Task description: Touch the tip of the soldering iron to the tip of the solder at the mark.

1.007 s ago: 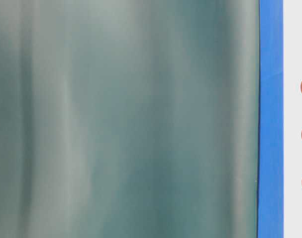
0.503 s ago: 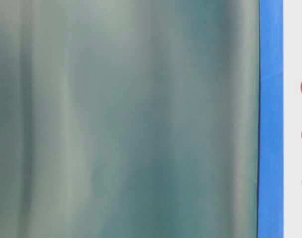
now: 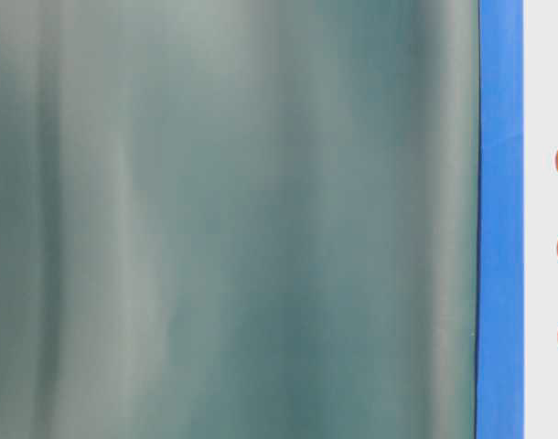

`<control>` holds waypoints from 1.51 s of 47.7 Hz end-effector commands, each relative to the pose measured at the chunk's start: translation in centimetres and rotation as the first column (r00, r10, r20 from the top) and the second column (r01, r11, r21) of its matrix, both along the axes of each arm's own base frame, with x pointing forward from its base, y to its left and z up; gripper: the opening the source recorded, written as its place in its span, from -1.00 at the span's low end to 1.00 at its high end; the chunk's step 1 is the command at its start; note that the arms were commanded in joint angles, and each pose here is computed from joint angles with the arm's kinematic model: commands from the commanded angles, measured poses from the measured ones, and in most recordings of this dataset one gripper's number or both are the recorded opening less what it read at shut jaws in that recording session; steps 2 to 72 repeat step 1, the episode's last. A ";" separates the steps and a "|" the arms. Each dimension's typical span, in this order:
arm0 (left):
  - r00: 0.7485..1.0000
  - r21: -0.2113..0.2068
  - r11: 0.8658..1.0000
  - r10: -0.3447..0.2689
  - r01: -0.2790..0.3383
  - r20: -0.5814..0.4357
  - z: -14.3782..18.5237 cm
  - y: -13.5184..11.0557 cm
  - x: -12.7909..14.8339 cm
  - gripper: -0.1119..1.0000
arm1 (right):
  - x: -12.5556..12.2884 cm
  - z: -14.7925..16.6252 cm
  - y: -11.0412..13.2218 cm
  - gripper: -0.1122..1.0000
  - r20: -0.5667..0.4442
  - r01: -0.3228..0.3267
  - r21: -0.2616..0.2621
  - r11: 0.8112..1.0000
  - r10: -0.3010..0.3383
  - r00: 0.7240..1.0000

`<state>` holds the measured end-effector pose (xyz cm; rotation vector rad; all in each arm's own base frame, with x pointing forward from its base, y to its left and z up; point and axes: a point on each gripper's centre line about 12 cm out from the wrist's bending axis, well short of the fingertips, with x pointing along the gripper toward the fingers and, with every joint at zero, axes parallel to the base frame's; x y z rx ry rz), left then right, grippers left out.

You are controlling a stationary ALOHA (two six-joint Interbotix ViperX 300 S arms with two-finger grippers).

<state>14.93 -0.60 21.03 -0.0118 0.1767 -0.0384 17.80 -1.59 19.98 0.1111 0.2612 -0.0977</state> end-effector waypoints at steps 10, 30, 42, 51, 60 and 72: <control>1.000 -0.002 1.000 0.003 -0.003 0.008 0.4 0.0 0.2 0.61 | 0.3 0.5 0.0 0.66 0.016 0.002 0.002 1.000 -0.002 1.000; 1.000 -0.002 1.000 0.003 -0.003 0.008 0.4 0.0 0.2 0.61 | 0.3 0.5 0.0 0.66 0.016 0.002 0.002 1.000 -0.002 1.000; 1.000 -0.002 1.000 0.003 -0.003 0.008 0.4 0.0 0.2 0.61 | 0.3 0.5 0.0 0.66 0.016 0.002 0.002 1.000 -0.002 1.000; 1.000 -0.002 1.000 0.003 -0.003 0.008 0.4 0.0 0.2 0.61 | 0.3 0.5 0.0 0.66 0.016 0.002 0.002 1.000 -0.002 1.000; 1.000 -0.002 1.000 0.003 -0.003 0.008 0.4 0.0 0.2 0.61 | 0.3 0.5 0.0 0.66 0.016 0.002 0.002 1.000 -0.002 1.000; 1.000 -0.002 1.000 0.003 -0.003 0.008 0.4 0.0 0.2 0.61 | 0.3 0.5 0.0 0.66 0.016 0.002 0.002 1.000 -0.002 1.000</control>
